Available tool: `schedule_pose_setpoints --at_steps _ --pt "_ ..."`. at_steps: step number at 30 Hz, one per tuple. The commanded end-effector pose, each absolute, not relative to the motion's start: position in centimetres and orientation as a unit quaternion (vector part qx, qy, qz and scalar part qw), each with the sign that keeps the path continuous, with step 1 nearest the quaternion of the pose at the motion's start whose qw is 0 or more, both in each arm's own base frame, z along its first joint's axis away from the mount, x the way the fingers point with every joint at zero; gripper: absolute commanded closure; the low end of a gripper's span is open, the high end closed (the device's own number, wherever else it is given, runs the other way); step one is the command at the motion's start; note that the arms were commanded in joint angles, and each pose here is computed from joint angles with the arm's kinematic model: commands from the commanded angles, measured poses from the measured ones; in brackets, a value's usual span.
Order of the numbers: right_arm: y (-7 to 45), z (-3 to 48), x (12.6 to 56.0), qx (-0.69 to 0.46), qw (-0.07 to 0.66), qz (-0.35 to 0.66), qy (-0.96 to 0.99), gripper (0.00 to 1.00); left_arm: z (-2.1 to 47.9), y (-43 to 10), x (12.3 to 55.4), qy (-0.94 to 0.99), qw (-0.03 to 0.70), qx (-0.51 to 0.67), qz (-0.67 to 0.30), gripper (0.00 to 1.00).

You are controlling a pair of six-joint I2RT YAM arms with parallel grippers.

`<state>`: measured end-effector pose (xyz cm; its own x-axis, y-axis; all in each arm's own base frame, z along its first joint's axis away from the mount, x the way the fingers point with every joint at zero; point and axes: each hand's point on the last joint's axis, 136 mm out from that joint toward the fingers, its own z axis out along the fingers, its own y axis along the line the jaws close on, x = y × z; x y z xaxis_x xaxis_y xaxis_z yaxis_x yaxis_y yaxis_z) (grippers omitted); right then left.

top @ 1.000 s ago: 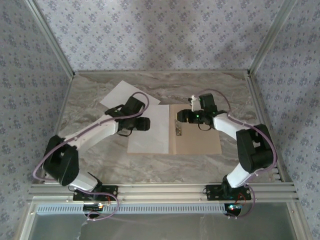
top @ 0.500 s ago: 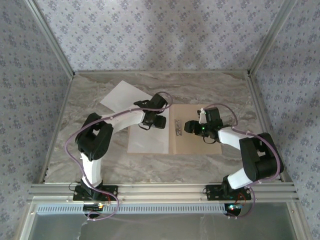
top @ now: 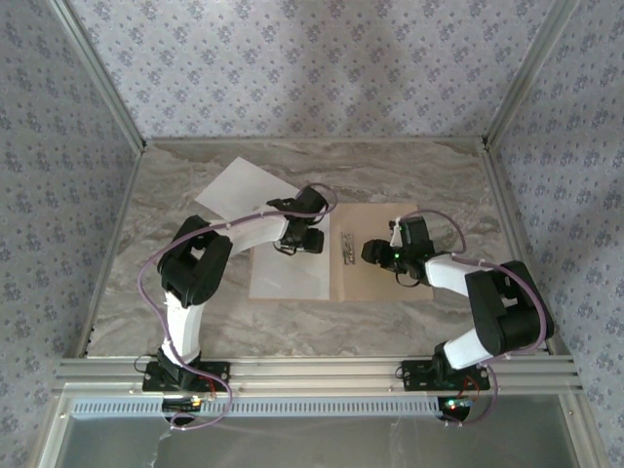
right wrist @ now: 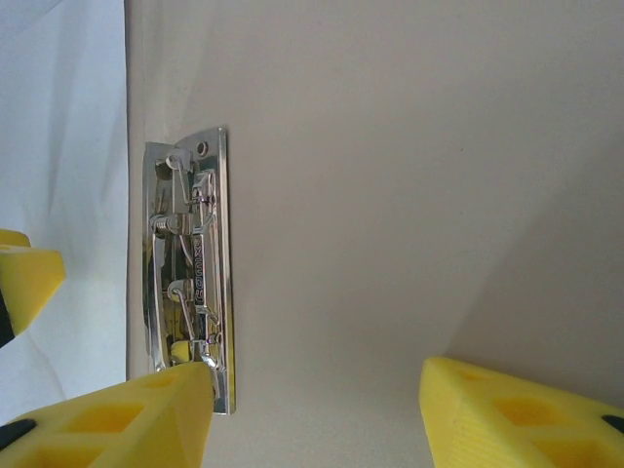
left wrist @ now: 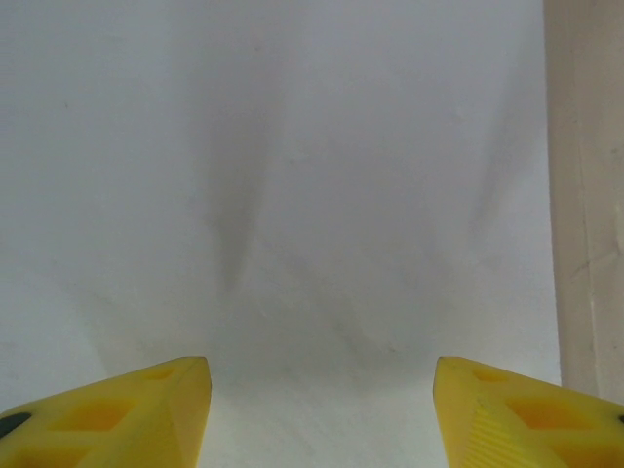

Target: Put the files into the folder

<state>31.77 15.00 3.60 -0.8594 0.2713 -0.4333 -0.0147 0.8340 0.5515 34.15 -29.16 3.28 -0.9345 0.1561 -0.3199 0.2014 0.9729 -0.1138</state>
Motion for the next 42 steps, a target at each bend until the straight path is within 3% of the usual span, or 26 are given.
schedule_pose_setpoints --at_steps 1,12,42 --pt "13.1 1.2 30.2 0.103 0.235 0.222 0.940 0.40 2.5 -27.7 33.7 0.985 0.147 0.068 -0.054 0.38" --pt "12.9 -0.2 29.0 0.137 0.225 0.223 0.939 0.40 2.1 -25.7 33.4 0.988 0.144 0.026 -0.043 0.38" --pt "13.2 -0.7 28.7 0.154 0.228 0.220 0.936 0.39 2.1 -28.2 31.2 0.987 0.129 0.034 -0.094 0.38"
